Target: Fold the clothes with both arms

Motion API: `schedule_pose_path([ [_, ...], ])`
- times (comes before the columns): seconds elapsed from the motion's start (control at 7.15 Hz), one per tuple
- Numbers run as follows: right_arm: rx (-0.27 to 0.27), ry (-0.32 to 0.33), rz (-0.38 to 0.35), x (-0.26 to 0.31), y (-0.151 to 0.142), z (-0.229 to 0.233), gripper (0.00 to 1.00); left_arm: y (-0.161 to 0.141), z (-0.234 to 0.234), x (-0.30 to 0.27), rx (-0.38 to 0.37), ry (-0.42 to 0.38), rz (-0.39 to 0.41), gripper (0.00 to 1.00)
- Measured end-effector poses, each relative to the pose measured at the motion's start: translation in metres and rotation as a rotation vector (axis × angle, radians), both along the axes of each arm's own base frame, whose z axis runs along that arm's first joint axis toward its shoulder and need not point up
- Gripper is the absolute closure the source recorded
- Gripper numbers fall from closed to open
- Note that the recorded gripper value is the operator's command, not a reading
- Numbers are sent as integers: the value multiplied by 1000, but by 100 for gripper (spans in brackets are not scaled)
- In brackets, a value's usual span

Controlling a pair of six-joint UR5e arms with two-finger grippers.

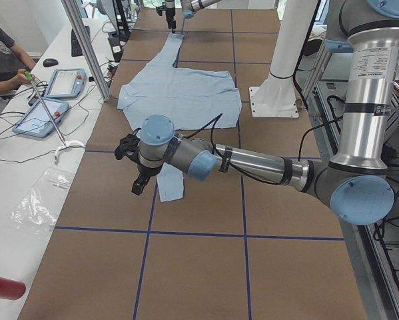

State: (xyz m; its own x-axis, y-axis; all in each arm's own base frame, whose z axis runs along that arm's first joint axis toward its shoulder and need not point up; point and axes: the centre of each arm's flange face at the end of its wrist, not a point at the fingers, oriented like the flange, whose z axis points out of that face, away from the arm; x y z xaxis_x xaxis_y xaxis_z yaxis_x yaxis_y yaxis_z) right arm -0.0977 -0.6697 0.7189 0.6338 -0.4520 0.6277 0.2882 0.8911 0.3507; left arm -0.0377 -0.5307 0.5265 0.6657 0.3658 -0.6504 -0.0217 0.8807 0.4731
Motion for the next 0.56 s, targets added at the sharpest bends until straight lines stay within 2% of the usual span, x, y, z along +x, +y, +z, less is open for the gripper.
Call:
schedule_pose_path([
  [0.42, -14, 26, -23, -19, -1, 4, 21, -3, -5, 0, 7, 2, 0, 0],
  [0.56, -19, 32, -25, -20, 0, 6, 29, -4, -7, 0, 10, 2, 0, 0],
])
